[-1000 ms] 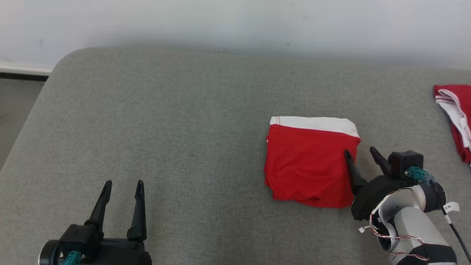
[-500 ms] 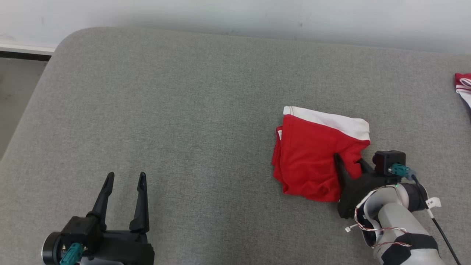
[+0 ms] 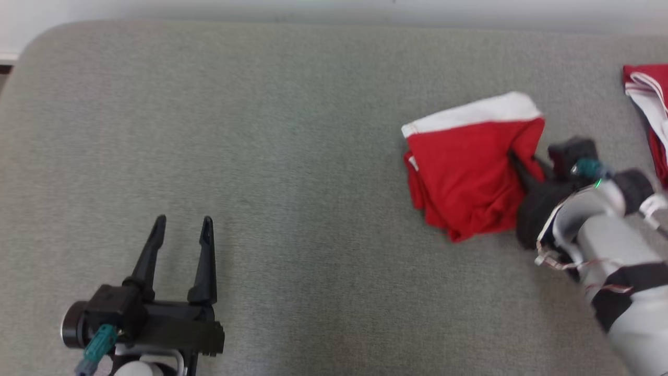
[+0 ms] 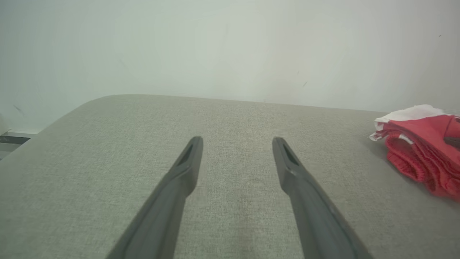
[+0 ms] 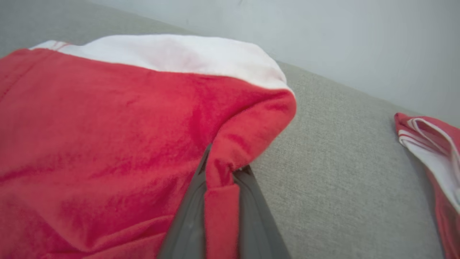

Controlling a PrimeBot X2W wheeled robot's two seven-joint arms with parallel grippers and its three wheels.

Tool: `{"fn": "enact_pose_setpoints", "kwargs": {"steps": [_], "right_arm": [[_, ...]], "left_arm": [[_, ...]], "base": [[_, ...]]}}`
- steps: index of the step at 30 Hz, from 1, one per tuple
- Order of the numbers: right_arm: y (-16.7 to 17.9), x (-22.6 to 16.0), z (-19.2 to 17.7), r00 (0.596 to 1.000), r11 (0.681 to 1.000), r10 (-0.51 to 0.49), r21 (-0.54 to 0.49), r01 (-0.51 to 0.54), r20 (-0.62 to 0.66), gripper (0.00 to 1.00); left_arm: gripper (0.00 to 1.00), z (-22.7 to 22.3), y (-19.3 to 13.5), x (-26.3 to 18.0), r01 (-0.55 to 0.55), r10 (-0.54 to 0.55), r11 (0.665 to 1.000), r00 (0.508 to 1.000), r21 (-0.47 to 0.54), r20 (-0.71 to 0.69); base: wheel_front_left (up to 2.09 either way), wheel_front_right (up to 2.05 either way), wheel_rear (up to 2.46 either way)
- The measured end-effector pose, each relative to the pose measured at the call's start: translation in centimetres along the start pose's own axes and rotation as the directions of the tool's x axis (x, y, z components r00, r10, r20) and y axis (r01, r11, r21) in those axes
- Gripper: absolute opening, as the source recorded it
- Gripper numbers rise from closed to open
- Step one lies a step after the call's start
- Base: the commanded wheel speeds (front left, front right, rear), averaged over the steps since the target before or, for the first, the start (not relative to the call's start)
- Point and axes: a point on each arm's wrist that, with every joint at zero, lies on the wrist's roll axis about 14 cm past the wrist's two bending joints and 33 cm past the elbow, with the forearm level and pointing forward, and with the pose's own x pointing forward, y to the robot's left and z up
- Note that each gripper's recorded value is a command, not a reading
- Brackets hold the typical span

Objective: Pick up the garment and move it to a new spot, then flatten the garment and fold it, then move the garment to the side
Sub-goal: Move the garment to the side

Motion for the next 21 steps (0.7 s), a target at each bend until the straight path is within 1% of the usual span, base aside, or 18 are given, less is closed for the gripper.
{"fn": "enact_pose_setpoints", "kwargs": {"steps": [4,9,12,15,18,21], "right_arm": [[-4.1,0.3,1.2,0.999,0.997,-0.035,-0.072,0.034,-0.014,0.00],[-10.2,0.3,3.7,0.994,0.985,-0.111,-0.129,0.111,0.008,0.00],[-13.5,-0.3,3.3,0.987,0.974,-0.161,-0.167,0.155,-0.026,0.00],[-16.9,-1.2,2.9,0.974,0.961,-0.220,-0.185,0.206,-0.054,0.00],[-20.1,-2.7,1.9,0.953,0.944,-0.286,-0.198,0.264,-0.095,0.00],[-23.3,-4.6,1.3,0.925,0.919,-0.357,-0.225,0.323,-0.129,0.00]], "left_arm": [[1.00,-0.3,-1.0,2.0,0.031,-0.031,1.000,0.999,-0.005,0.010],[1.00,-1.5,-2.5,4.7,0.077,-0.077,0.997,0.997,0.004,0.011],[1.00,-2.6,-3.7,6.4,0.118,-0.118,0.993,0.993,-0.003,0.009],[1.00,-3.7,-5.2,7.8,0.162,-0.162,0.987,0.987,-0.007,0.010],[1.00,-5.2,-6.6,8.6,0.205,-0.205,0.979,0.979,-0.011,-0.004],[1.00,-6.4,-7.9,9.2,0.245,-0.245,0.969,0.969,-0.018,-0.011]], "base": [[0.00,0.00,0.00],[0.00,0.00,0.00],[0.00,0.00,0.00],[0.00,0.00,0.00],[0.00,0.00,0.00],[0.00,0.00,0.00]]}}
